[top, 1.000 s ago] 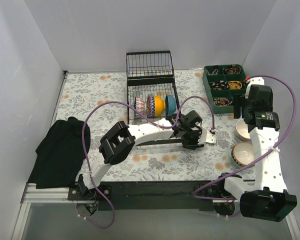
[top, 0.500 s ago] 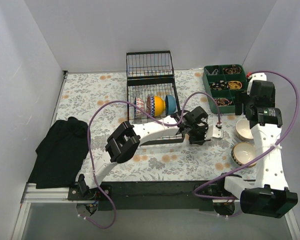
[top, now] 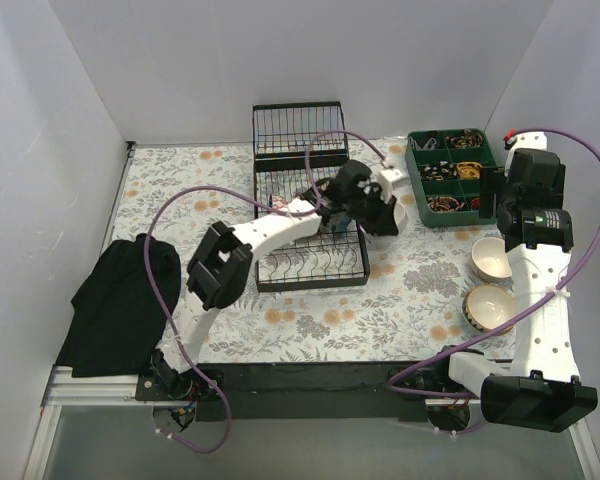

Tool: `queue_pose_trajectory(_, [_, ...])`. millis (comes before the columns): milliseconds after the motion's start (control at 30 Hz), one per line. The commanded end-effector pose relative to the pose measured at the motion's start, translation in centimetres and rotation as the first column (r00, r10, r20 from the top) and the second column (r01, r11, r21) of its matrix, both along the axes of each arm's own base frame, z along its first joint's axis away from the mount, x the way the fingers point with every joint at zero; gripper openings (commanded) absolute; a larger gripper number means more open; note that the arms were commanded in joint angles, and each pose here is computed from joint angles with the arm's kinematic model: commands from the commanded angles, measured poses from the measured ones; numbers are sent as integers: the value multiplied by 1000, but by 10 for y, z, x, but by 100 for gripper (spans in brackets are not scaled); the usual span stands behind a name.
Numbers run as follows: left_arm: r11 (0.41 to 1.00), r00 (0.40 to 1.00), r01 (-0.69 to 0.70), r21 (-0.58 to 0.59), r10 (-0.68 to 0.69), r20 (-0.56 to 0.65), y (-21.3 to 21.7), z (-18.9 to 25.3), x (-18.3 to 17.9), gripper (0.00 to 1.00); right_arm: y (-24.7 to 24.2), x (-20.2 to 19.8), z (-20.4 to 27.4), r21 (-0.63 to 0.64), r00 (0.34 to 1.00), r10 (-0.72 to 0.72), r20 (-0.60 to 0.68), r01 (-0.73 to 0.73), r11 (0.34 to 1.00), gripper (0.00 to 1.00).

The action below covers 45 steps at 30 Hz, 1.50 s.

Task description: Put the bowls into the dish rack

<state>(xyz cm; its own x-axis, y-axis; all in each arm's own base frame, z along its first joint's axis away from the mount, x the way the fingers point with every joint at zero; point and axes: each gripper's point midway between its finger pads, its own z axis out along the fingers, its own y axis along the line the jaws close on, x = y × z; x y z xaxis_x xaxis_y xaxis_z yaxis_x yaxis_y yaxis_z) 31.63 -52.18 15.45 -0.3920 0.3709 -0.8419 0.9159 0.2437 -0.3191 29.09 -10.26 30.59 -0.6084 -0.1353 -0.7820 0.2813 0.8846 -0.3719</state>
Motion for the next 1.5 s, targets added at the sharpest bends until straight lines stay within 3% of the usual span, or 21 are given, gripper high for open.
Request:
queue_pose_trajectory(0, [908, 975, -84, -409, -10, -224, 34, 162, -1, 0, -4, 8, 21, -4, 997, -23, 76, 23, 1000, 95])
queue_pose_trajectory(100, [873, 933, -100, -478, -85, -350, 57, 173, -9, 0, -4, 9, 19, -7, 997, -24, 69, 25, 1000, 95])
queue_pose_trajectory(200, [842, 937, -82, -534, -118, -330, 66, 187, -19, 0, -4, 7, 10, -8, 999, -20, 45, 20, 1000, 95])
queue_pose_trajectory(400, [811, 876, -256, -526, -35, -481, 81, 185, -10, 0, 0, 0, -18, -3, 999, 13, -46, -13, 1000, 93])
queue_pose_trajectory(567, [773, 777, -415, -480, 27, -629, 104, 189, -1, 0, 1, 2, -25, -48, 995, 72, -72, -76, 996, 91])
queue_pose_trajectory(700, [716, 636, -613, -335, 196, -746, 119, 182, 22, 0, 1, 0, -13, -51, 997, 67, -26, -68, 996, 92])
queue_pose_trajectory(867, [675, 534, -695, -248, 253, -807, 128, 177, 23, 0, 11, -1, -1, 4, 996, 84, 31, -84, 996, 92])
queue_pose_trajectory(1033, [632, 333, -772, -72, 305, -892, 138, 145, 20, 0, 12, 0, -10, 21, 997, 82, 3, -82, 996, 91])
queue_pose_trajectory(1267, [638, 251, -770, -22, 271, -929, 136, 136, 15, 0, 9, 0, 19, -39, 993, 120, 0, -120, 992, 91])
queue_pose_trajectory(1333, [663, 280, -745, -72, 213, -936, 131, 143, 11, 0, 11, -1, 24, -41, 991, 133, 12, -133, 990, 91])
queue_pose_trajectory(1367, [661, 233, -749, -41, 205, -951, 129, 134, 14, 0, 13, -2, 23, -34, 990, 143, 16, -142, 989, 91])
queue_pose_trajectory(1467, [678, 212, -734, -39, 174, -962, 122, 131, 14, 0, 14, -7, 15, -25, 990, 144, -3, -144, 989, 91])
